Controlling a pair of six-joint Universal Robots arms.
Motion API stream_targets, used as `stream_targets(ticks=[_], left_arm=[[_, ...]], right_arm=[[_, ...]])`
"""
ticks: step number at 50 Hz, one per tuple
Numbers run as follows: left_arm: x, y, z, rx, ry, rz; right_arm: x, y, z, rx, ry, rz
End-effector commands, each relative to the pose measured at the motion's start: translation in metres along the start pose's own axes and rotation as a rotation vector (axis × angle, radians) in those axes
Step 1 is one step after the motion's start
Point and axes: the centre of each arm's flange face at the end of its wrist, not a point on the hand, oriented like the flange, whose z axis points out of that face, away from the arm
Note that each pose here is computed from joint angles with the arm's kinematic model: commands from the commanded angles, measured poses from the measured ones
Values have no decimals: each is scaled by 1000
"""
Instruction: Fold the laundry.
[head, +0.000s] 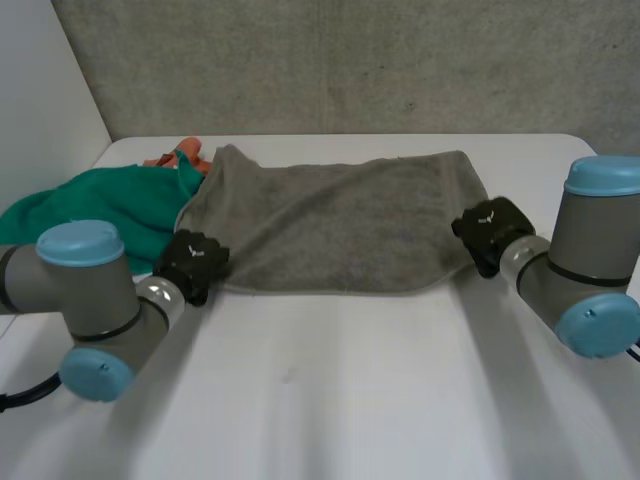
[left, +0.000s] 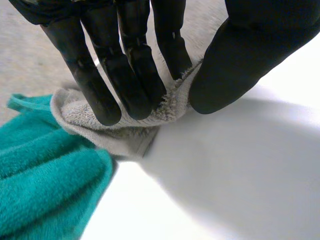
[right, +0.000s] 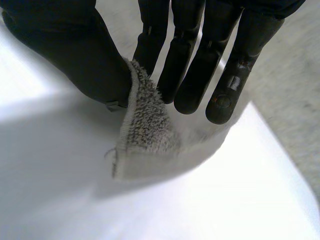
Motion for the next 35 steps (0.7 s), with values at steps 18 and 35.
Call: stream_targets(ticks=[18,35], left_arm=[[4,-27,-128,-233,236,254],[-19,-44,22,78,-133,209]], right_arm=[[36,29,-112,-349,-152,-181],[35,10,2,-112,193,-218]])
